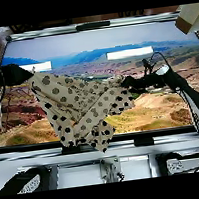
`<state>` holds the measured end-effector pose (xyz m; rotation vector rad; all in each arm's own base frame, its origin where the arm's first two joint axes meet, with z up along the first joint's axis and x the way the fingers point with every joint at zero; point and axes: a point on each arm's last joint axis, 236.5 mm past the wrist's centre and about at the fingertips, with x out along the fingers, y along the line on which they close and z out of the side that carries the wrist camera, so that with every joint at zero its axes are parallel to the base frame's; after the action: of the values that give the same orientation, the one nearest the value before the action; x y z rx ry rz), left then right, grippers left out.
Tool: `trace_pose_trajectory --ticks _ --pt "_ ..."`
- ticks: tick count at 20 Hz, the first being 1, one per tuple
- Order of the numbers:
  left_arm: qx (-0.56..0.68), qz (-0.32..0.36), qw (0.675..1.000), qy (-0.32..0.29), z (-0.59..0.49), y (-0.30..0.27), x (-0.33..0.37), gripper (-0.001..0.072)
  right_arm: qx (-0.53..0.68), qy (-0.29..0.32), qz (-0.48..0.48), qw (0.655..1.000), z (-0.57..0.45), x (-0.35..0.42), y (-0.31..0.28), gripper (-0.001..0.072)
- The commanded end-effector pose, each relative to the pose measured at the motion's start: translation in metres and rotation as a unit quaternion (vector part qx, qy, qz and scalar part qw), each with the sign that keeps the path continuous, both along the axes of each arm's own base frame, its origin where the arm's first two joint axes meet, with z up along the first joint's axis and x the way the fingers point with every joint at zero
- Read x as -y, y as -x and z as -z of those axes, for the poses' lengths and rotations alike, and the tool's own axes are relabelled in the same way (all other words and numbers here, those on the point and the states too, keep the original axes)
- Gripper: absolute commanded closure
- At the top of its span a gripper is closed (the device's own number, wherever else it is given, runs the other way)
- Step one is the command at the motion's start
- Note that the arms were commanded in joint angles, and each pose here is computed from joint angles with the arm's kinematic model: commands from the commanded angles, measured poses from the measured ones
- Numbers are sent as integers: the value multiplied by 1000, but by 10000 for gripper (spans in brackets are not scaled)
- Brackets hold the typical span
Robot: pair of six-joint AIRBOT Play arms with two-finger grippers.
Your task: Fold the shirts.
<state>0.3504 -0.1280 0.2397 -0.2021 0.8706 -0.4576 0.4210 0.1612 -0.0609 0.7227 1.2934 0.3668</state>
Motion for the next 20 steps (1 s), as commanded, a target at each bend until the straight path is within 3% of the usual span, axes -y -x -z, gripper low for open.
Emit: trace_pose_trajectory --ticks 1,2,4,8,11,13,15,17,18,20 --pt "1 -1 1000 1 0 -1 0 657 -31 -31 -19 999 8 -33 13 204" --pt "2 -1 1000 1 -1 -1 0 658 -33 -41 -18 998 4 -38 14 457" --pt "7 -3 1000 4 -3 -3 0 658 -9 -73 -19 997 -13 -43 6 653" --pt "83 -23 994 63 -39 -30 11 658 147 -78 -26 986 -98 -16 -44 655" --pt "192 -55 953 227 -124 -55 30 658 326 -37 2 945 -228 30 -83 655" --pt "255 -57 893 367 -200 -51 35 658 455 -1 38 890 -341 63 -82 655" --pt "333 -26 867 369 -247 -34 36 658 566 42 59 821 -445 85 -47 654" --pt "352 -18 866 354 -258 -27 34 658 621 104 52 775 -502 93 6 654" --pt "347 -14 872 345 -253 -27 34 658 621 132 46 771 -510 93 31 654" --pt "318 -6 903 288 -219 -38 32 658 556 155 10 817 -481 82 71 654"
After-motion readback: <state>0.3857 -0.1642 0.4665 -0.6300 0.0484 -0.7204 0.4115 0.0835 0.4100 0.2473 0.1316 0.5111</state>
